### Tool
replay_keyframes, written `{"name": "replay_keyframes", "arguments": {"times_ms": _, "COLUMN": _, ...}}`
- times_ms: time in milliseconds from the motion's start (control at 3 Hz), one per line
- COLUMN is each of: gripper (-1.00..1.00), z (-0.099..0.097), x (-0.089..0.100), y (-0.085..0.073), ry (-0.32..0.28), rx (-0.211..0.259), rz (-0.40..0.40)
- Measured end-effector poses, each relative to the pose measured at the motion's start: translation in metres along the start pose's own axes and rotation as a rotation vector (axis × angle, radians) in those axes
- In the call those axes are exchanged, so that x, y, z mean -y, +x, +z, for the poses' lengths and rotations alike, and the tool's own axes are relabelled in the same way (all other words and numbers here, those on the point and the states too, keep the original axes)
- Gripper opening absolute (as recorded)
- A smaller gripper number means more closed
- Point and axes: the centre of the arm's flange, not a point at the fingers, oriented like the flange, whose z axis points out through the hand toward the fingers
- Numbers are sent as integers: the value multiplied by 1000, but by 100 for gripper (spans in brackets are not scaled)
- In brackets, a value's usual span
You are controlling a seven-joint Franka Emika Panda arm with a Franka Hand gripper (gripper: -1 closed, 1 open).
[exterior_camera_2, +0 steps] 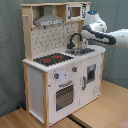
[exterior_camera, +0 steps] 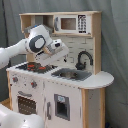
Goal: Play with the kitchen
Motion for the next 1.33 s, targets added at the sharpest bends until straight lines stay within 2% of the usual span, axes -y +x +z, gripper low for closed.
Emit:
{"name": "replay_keyframes", "arguments": {"times_ms": 333, "gripper": 100, "z": 29, "x": -24, "y": -5, "ry": 23, "rx": 140, "rz": 30}}
{"name": "replay_keyframes", "arguments": {"times_ms": 667, "gripper": 100, "z": 50, "x": -19, "y": 9, "ry": 41, "rx": 175, "rz": 16}}
{"name": "replay_keyframes", "arguments": {"times_ms": 1333, "gripper": 100, "z": 66, "x": 5, "y": 39, "ry": 61, "rx": 185, "rz": -27}}
